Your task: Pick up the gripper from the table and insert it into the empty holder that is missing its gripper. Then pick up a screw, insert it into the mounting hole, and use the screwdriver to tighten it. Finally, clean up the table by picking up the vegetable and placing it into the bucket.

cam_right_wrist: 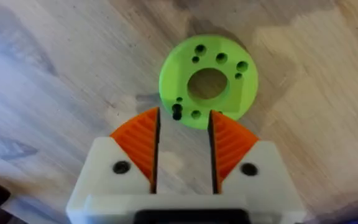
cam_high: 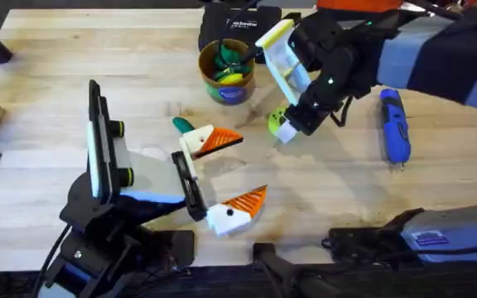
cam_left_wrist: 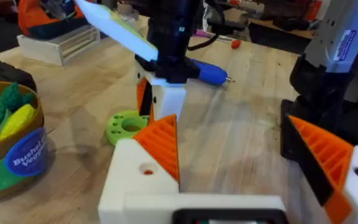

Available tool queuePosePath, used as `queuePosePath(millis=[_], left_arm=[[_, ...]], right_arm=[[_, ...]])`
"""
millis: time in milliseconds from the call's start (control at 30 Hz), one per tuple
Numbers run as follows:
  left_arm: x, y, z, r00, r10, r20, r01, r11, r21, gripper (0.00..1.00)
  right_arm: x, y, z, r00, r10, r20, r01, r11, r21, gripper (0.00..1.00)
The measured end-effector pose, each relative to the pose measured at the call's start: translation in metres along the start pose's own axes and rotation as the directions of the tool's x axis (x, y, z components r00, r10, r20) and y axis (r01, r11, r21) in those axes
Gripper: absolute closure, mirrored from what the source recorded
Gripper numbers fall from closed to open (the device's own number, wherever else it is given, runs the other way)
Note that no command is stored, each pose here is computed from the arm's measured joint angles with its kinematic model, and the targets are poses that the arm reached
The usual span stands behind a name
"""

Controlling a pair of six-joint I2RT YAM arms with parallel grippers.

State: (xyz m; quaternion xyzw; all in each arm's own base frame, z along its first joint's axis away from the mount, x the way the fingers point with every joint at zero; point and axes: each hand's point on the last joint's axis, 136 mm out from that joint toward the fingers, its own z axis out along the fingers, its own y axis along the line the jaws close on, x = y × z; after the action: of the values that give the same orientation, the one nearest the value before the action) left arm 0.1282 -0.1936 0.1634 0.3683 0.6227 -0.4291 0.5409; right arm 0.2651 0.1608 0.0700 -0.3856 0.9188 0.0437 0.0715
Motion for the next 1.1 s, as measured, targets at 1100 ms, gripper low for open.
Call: queuePosePath(millis=[1100], left_arm=[[0.0,0.0,0.0,1.0,0.0,0.0,0.0,1.0,0.0,0.015]], right_arm=[[0.002,0.002,0.014,0.999,0.01,-0.05,-0.01,1.0,0.0,0.991]])
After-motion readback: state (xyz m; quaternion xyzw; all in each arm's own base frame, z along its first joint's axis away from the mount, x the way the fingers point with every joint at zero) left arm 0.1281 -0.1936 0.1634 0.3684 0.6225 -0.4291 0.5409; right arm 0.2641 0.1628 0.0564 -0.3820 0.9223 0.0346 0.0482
